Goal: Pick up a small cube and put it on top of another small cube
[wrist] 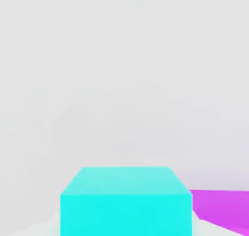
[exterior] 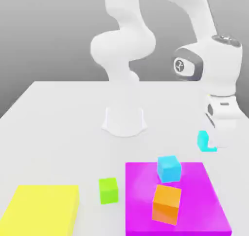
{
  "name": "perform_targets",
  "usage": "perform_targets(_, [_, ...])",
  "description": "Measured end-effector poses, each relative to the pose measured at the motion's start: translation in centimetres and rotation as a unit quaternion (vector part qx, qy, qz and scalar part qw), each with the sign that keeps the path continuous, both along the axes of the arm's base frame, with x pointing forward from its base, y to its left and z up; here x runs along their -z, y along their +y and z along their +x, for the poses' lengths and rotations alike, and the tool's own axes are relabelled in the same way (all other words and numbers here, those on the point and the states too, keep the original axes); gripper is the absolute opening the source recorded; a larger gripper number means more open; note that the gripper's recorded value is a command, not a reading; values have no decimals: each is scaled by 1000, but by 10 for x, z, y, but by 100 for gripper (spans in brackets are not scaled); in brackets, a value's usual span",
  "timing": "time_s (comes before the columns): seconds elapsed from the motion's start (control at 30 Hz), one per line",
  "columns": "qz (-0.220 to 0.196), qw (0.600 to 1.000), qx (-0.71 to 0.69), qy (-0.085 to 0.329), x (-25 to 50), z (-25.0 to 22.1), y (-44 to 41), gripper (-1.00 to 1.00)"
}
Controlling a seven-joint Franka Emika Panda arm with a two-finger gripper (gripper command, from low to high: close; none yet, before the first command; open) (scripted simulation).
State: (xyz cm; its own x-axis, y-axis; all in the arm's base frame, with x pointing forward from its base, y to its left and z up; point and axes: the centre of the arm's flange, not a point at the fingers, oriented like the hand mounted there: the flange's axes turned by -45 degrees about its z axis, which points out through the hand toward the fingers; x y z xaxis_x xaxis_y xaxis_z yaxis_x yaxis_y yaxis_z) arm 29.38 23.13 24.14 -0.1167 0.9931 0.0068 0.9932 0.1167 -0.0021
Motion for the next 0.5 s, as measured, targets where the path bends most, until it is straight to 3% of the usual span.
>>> perform_targets(0.5, [-1, 972, -233, -2, -59, 64, -81, -100])
